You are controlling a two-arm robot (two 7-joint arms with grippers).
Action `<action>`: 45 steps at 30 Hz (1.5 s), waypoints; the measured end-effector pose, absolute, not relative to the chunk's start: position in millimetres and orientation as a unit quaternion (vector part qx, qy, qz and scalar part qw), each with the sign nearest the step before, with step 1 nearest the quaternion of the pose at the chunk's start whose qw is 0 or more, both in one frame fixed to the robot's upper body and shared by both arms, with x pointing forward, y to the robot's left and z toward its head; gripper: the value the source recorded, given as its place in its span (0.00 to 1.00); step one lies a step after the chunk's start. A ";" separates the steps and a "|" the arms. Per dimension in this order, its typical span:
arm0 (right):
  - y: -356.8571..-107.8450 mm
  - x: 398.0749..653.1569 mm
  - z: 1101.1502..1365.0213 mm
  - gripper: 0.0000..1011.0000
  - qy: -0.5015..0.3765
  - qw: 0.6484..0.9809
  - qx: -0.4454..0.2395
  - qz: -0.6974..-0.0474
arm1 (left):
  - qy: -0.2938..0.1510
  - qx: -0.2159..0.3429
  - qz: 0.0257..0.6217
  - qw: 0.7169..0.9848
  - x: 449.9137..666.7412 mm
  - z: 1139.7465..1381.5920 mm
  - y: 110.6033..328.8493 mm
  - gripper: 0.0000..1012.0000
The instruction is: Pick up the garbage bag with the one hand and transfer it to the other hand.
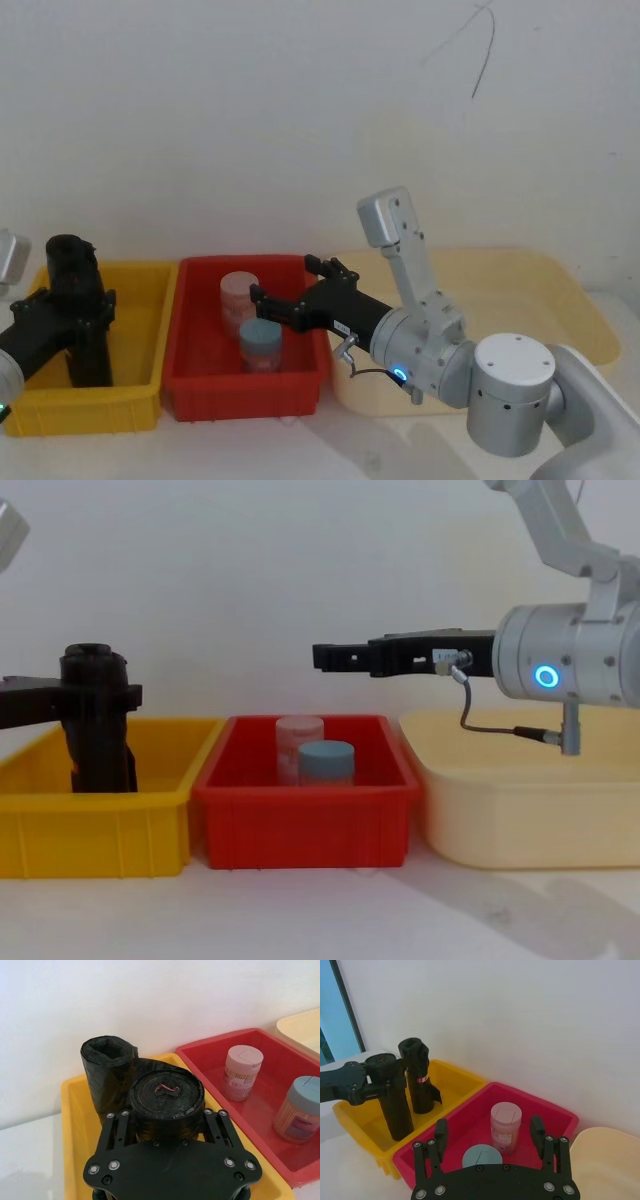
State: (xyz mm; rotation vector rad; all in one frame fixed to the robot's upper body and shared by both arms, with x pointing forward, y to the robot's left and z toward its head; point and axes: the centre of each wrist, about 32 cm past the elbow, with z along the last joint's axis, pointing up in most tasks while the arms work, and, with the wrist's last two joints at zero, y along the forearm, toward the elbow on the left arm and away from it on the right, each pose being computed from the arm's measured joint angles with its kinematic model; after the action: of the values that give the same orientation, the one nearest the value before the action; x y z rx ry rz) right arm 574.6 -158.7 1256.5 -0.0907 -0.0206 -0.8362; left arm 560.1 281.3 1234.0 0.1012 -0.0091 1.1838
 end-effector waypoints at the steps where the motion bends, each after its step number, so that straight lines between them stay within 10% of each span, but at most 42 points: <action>1: -158.2 574.7 1256.9 0.99 -0.010 0.913 -0.046 -0.405 | -0.004 0.047 0.558 0.829 560.3 1234.0 281.3 0.60; 45: -126.2 593.8 1250.2 0.99 0.007 0.912 -0.128 -0.390 | -0.006 0.045 0.556 0.830 563.6 1233.6 280.9 0.50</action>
State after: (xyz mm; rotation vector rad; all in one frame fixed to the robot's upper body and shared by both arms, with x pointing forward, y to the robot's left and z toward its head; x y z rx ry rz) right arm 593.8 -126.2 1250.2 -0.2645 0.0135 -0.8034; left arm 563.6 280.9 1233.6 0.0948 -0.0132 1.1800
